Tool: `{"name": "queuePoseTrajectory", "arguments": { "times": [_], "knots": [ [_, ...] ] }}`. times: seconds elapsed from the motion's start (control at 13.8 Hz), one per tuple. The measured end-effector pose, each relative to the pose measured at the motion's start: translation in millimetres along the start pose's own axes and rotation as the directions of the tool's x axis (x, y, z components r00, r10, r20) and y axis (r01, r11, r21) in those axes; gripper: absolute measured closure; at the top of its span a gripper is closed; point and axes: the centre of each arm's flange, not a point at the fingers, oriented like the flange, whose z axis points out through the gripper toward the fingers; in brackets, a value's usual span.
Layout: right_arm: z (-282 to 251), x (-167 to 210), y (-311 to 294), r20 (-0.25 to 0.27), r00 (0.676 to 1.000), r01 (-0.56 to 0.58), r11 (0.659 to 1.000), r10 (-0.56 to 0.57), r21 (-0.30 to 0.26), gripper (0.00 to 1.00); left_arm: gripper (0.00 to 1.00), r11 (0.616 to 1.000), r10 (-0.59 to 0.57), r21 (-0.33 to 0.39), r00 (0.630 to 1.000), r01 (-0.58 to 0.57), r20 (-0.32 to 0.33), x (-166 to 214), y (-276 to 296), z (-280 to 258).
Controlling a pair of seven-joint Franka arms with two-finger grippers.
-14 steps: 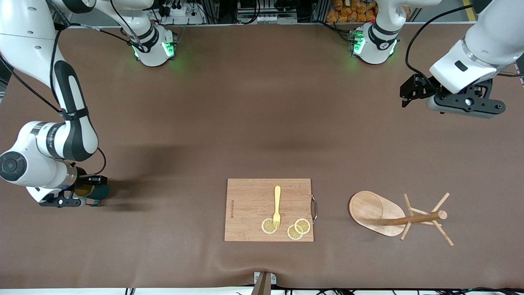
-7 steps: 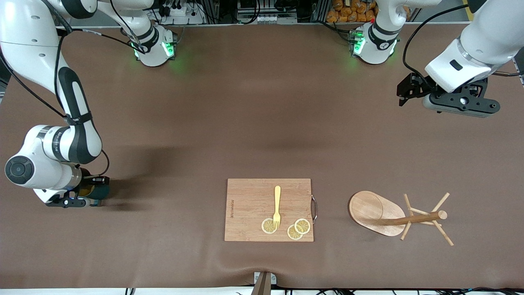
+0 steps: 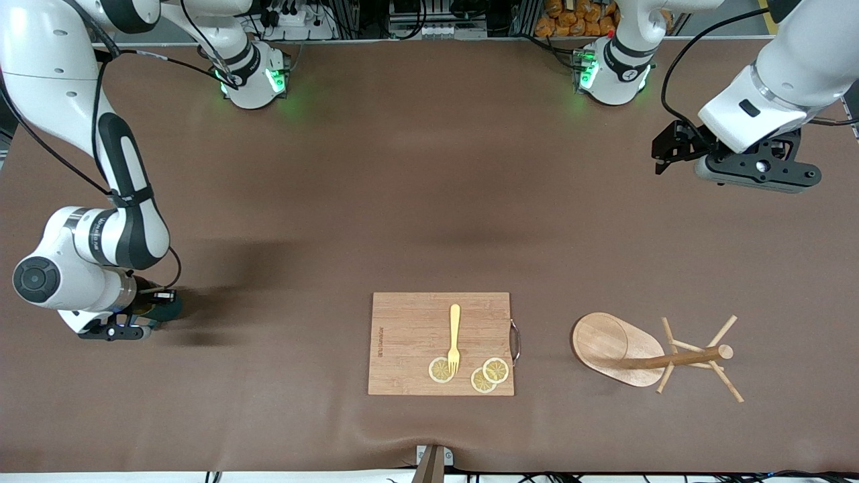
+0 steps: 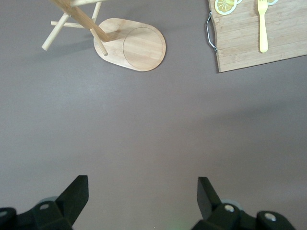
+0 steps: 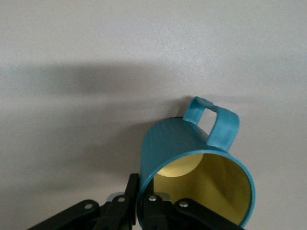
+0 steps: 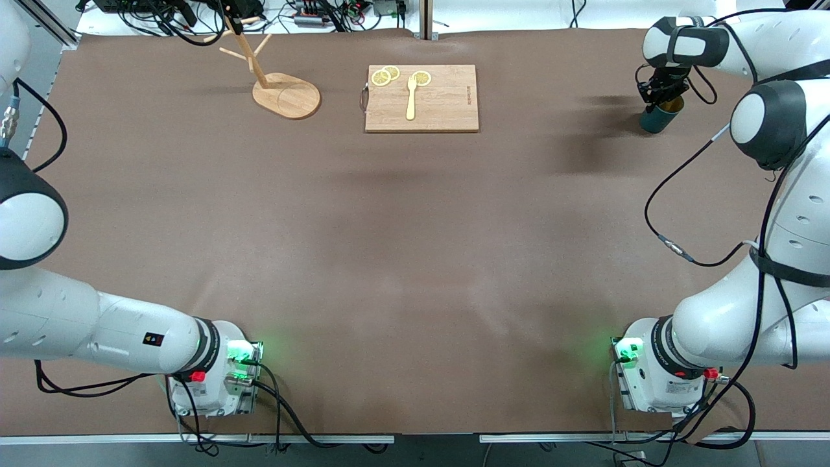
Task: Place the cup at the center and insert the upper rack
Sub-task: 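Grasp the teal mug rim with the right gripper and lift it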
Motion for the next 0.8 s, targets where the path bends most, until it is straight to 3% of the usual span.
{"name": "queuePoseTrajectory", "arguments": {
  "times": [0.29, 0.58, 0.8],
  "knots": [
    [-5, 2, -3, -0.004, 1.0, 0.019, 1.0, -0.019, 0.0, 0.96, 0.0, 1.0, -0.01, 0.0, 1.0, 0.01, 0.002, 0, 3, 1],
    [-27, 4, -17, 0.029, 0.999, 0.039, 0.999, -0.039, 0.016, 0.96, 0.0, 1.0, -0.012, 0.0, 1.0, 0.012, 0.007, 2, 3, 4],
    [-51, 1, -34, 0.036, 0.999, 0.02, 0.995, -0.023, 0.097, 0.96, 0.0, 1.0, -0.012, 0.0, 1.0, 0.012, 0.012, 3, 4, 7]
  ]
}}
